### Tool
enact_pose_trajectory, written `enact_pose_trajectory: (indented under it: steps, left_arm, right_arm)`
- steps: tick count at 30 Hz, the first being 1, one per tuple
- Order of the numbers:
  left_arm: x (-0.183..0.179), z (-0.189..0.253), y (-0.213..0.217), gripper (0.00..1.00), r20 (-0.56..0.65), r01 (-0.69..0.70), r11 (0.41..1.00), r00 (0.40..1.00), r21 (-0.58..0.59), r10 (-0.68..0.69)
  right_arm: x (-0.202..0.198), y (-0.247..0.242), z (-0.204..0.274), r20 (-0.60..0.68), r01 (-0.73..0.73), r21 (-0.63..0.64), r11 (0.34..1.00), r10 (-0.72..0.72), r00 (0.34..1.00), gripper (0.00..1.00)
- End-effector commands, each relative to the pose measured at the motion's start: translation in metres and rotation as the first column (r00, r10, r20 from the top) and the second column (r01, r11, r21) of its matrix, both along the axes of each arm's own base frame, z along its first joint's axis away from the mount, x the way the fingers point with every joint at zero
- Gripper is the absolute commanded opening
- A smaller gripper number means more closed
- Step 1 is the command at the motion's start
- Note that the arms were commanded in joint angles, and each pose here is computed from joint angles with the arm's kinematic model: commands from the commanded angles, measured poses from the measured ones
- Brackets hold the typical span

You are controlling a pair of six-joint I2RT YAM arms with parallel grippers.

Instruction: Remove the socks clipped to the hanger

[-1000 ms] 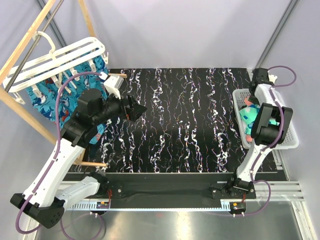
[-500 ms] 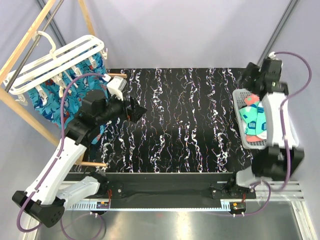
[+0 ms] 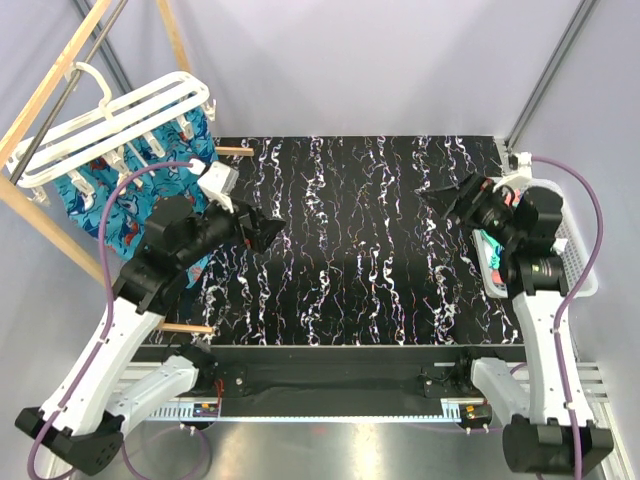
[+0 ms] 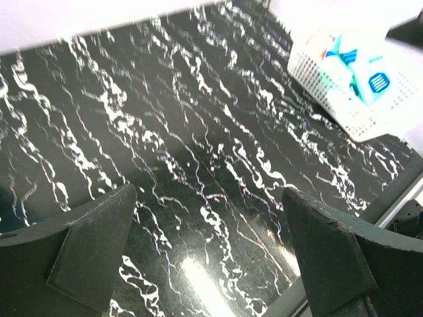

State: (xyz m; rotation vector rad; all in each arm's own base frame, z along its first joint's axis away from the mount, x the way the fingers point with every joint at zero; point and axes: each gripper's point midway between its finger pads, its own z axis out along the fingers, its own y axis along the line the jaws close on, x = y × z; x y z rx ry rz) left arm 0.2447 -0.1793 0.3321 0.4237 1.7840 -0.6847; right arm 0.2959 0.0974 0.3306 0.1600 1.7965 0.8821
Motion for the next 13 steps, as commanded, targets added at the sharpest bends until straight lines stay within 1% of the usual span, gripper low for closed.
enact_pose_trajectory:
  steps: [1, 5, 6, 8, 13]
  left_arm:
    - [0.001, 0.032, 0.005, 0.99, 0.139, -0.012, 0.999, 0.99, -0.04, 0.017]
    - [-0.001, 0.034, 0.008, 0.99, 0.157, -0.024, 0.999, 0.987, -0.044, 0.031]
    - [-0.002, 0.035, 0.009, 0.99, 0.162, -0.026, 0.999, 0.986, -0.047, 0.033]
    - [-0.002, 0.035, 0.01, 0.99, 0.161, -0.03, 0.998, 0.986, -0.048, 0.038]
    - [-0.001, 0.036, 0.011, 0.99, 0.163, -0.039, 0.998, 0.986, -0.041, 0.045]
  right_arm:
    - [-0.018, 0.012, 0.015, 0.107, -0.077, 0.011, 0.997, 0.075, 0.991, 1.0]
    - [-0.026, 0.011, 0.006, 0.11, -0.074, -0.018, 0.997, 0.075, 0.991, 1.0]
    - [-0.027, 0.01, 0.008, 0.132, -0.067, -0.023, 0.997, 0.07, 0.989, 1.0]
    - [-0.027, 0.01, 0.0, 0.124, -0.066, -0.015, 0.998, 0.067, 0.99, 1.0]
    - [-0.031, 0.009, 0.009, 0.166, -0.057, -0.026, 0.998, 0.061, 0.984, 1.0]
